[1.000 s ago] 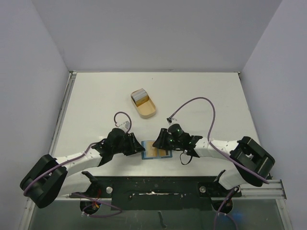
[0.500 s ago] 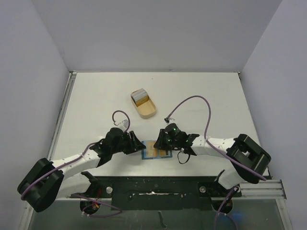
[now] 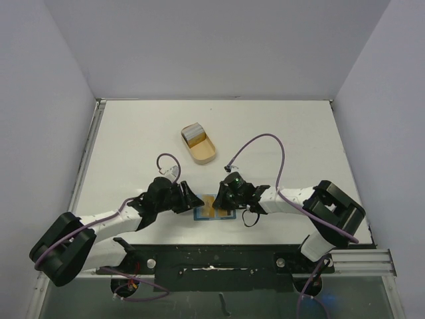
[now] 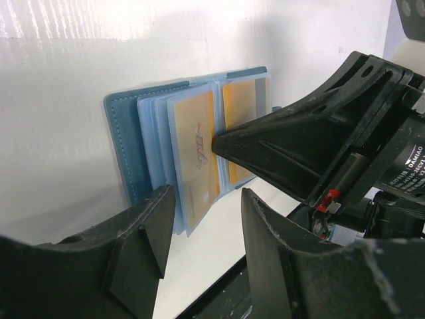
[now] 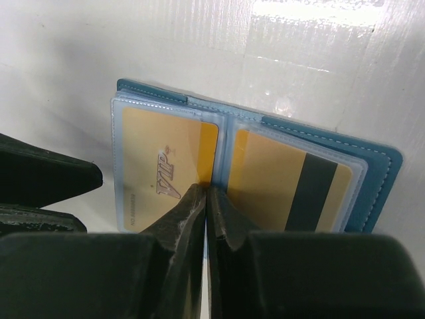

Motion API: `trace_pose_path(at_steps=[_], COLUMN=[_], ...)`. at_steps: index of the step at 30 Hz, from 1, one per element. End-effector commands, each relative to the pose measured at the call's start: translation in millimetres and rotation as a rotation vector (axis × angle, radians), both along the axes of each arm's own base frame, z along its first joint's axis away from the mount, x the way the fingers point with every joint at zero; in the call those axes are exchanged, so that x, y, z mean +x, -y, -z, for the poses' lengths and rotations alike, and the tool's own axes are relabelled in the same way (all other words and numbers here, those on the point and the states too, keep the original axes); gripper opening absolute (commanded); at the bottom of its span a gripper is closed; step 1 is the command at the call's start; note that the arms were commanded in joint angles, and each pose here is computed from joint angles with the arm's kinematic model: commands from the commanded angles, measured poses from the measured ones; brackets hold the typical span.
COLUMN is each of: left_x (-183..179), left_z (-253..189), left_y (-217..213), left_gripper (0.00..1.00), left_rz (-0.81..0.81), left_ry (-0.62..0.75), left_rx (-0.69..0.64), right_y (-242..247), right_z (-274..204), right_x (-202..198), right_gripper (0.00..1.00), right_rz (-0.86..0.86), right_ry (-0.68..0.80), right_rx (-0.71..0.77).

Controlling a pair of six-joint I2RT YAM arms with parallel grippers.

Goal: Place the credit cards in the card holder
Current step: Insert the credit card into the card holder.

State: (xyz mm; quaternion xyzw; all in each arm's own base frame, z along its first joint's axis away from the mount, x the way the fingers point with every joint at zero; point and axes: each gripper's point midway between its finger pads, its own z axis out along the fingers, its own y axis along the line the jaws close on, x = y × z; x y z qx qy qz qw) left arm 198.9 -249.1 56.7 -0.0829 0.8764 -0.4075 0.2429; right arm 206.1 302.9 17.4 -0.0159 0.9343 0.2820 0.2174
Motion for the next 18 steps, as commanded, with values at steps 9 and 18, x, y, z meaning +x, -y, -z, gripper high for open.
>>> trace_pose_path(at_steps=[9, 18], left_x=[17.7, 20.5], left_z=[-13.5, -24.3], left_y=[21.7, 29.6], left_gripper=[0.41, 0.3], left_rz=[0.042, 0.063], left_ry=[0.066, 0.076], left_rx=[-0.076, -0.106], right_y=[7.3, 6.4], right_z=[9.4, 10.5], right_x=[-5.0, -5.6], right_gripper=[0.04, 0.04], right_rz=[-0.001, -0.006], right_ry=[-0.002, -0.005], right_rx=[-0.054, -0.053])
